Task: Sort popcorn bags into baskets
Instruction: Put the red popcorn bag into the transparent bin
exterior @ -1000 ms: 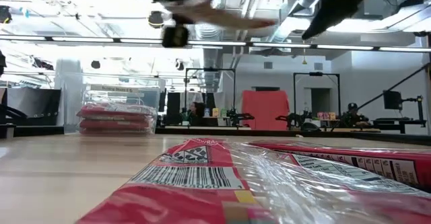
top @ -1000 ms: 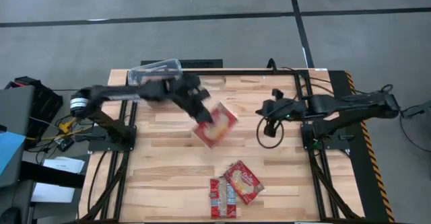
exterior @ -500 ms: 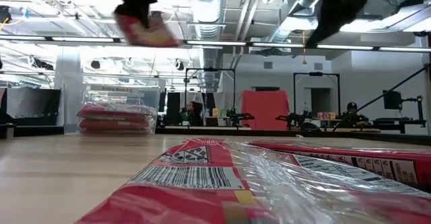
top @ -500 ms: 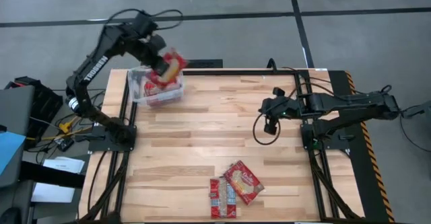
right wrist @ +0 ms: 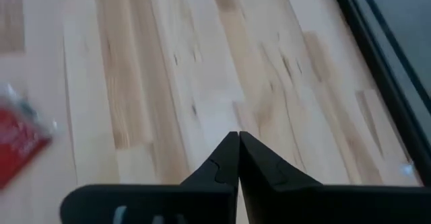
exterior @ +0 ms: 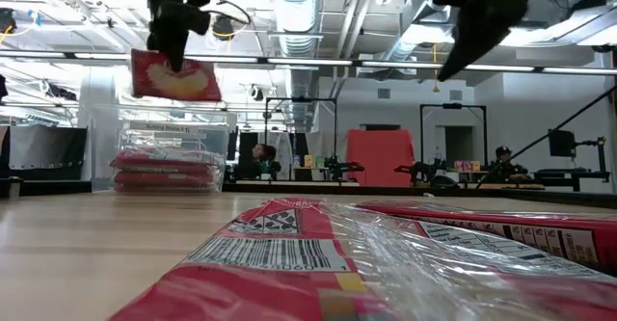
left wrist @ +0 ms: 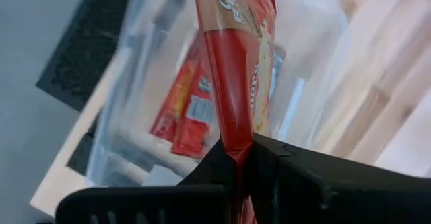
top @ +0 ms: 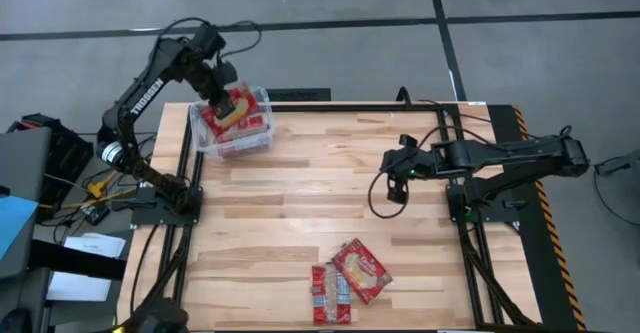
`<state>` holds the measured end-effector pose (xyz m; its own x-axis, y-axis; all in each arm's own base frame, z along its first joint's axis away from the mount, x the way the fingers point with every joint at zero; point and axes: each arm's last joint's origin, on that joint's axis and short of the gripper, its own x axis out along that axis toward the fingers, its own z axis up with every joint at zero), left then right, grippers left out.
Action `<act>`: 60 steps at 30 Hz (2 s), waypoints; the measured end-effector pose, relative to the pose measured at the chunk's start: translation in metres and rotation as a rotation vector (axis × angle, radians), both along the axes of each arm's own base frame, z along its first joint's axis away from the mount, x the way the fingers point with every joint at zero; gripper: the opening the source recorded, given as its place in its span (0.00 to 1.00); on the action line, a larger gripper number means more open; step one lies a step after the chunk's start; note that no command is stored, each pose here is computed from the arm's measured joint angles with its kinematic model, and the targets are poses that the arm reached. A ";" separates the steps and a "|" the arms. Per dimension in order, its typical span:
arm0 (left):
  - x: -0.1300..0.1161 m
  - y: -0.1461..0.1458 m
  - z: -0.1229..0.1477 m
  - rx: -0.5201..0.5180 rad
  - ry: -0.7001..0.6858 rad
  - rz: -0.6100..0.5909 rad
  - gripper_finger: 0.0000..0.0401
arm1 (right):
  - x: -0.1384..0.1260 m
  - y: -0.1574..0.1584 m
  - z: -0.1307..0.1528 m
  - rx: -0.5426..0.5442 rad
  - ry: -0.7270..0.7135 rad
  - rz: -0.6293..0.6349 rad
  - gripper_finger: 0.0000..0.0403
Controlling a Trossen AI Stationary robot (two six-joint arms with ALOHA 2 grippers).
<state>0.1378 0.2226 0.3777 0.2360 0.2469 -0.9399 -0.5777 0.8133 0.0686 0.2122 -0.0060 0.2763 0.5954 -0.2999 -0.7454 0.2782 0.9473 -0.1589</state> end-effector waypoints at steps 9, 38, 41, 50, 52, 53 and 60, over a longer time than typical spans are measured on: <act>0.004 -0.002 -0.048 -0.132 0.042 -0.158 0.00 | 0.007 0.002 -0.005 0.003 0.010 0.005 0.05; 0.031 0.028 -0.110 -0.228 0.073 -0.285 0.14 | 0.008 0.001 -0.005 0.016 -0.013 -0.017 0.09; 0.029 0.030 -0.109 -0.179 0.143 -0.272 0.20 | 0.008 0.001 -0.005 0.023 -0.015 -0.026 0.11; 0.027 0.044 -0.083 0.062 0.363 -0.111 0.36 | 0.008 -0.006 -0.005 0.016 -0.014 -0.049 0.09; 0.029 0.043 -0.073 0.073 0.343 -0.085 0.37 | 0.008 -0.007 -0.005 0.018 -0.014 -0.057 0.08; 0.031 0.042 -0.068 0.059 0.307 -0.082 0.37 | 0.008 -0.008 -0.005 0.018 -0.014 -0.059 0.08; 0.061 0.020 -0.029 -0.269 -0.342 -0.125 0.36 | 0.005 0.003 -0.008 0.232 0.028 0.055 0.07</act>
<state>0.1992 0.2422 0.3492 0.5562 -0.0459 -0.8298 -0.4270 0.8408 -0.3328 0.2173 -0.0027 0.2679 0.5844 -0.0868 -0.8068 0.2241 0.9729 0.0577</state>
